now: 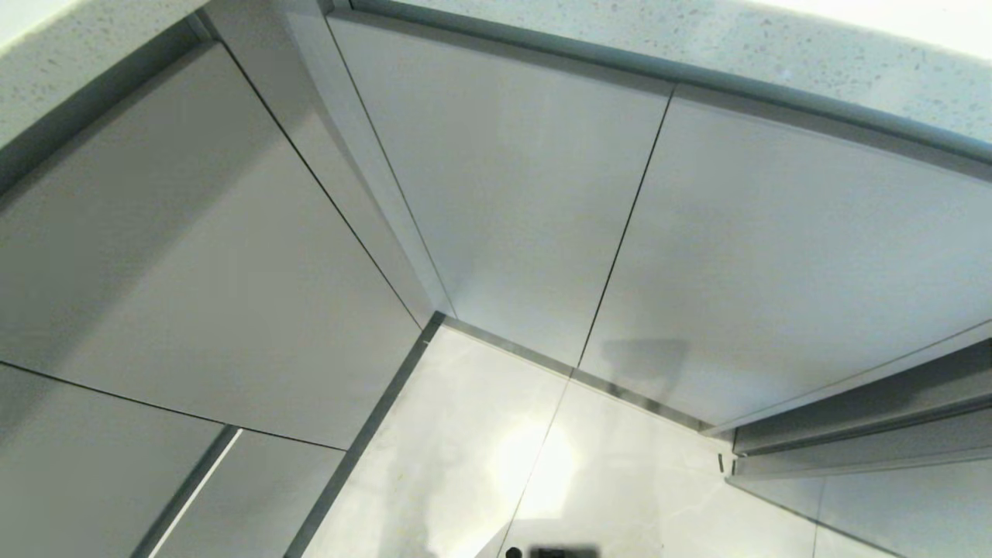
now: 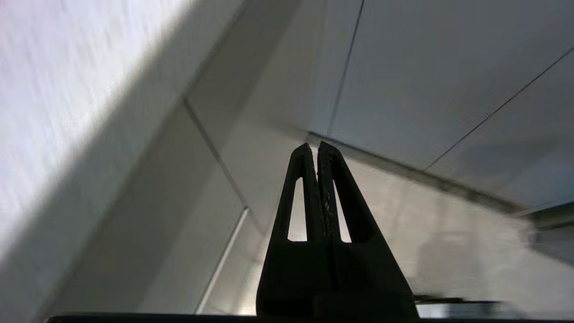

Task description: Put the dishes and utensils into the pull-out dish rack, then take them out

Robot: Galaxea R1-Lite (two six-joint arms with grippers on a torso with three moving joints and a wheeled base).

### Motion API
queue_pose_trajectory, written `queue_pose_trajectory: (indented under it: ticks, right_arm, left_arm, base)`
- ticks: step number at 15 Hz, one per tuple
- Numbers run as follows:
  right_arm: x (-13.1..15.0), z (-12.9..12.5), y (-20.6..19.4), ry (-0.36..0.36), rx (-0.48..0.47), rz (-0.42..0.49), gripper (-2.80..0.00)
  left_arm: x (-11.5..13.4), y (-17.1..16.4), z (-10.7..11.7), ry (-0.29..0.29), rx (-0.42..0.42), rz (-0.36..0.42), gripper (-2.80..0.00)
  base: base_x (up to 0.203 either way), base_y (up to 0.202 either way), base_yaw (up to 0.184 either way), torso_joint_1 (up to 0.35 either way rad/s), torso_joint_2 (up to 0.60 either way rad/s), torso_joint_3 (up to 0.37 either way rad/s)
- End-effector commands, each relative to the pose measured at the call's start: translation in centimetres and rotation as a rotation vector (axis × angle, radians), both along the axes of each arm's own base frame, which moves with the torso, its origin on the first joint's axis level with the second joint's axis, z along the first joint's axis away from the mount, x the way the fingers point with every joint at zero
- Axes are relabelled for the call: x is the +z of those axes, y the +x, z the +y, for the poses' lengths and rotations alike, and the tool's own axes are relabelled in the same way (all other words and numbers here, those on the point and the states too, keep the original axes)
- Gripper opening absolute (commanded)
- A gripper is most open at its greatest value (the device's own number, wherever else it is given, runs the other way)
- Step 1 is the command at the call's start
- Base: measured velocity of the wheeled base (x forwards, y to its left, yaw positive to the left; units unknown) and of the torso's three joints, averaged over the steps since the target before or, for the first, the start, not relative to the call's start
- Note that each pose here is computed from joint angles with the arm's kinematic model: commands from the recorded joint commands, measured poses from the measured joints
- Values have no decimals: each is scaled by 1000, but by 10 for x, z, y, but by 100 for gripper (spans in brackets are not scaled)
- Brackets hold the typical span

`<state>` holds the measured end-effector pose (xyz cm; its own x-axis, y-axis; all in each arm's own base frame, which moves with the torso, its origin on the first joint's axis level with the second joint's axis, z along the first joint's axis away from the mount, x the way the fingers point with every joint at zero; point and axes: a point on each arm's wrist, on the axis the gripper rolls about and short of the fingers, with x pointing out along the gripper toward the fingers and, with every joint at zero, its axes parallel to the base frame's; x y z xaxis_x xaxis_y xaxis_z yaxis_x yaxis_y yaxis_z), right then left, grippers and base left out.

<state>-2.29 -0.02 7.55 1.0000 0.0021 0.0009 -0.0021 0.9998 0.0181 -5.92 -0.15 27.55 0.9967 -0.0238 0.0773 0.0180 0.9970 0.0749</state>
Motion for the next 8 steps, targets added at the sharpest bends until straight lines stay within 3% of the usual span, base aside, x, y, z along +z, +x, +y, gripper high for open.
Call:
queue_pose_trajectory:
  ticks: [1, 4, 6, 8]
  right_arm:
    - [0, 0, 0, 0, 1, 2, -280]
    - [0, 0, 0, 0, 1, 2, -280]
    - [0, 0, 0, 0, 1, 2, -280]
    - [0, 0, 0, 0, 1, 2, -280]
  left_arm:
    - [-54, -17, 0, 46, 20, -88, -280]
    - [-118, -6, 1, 82, 40, -77, -280]
    - [-150, 13, 2, 56, 66, -9, -280]
    - [-178, 30, 2, 47, 80, -12, -280]
  base:
    - [0, 0, 0, 0, 0, 0]
    - [0, 0, 0, 0, 0, 0]
    - [0, 0, 0, 0, 0, 0]
    - [0, 0, 0, 0, 0, 0]
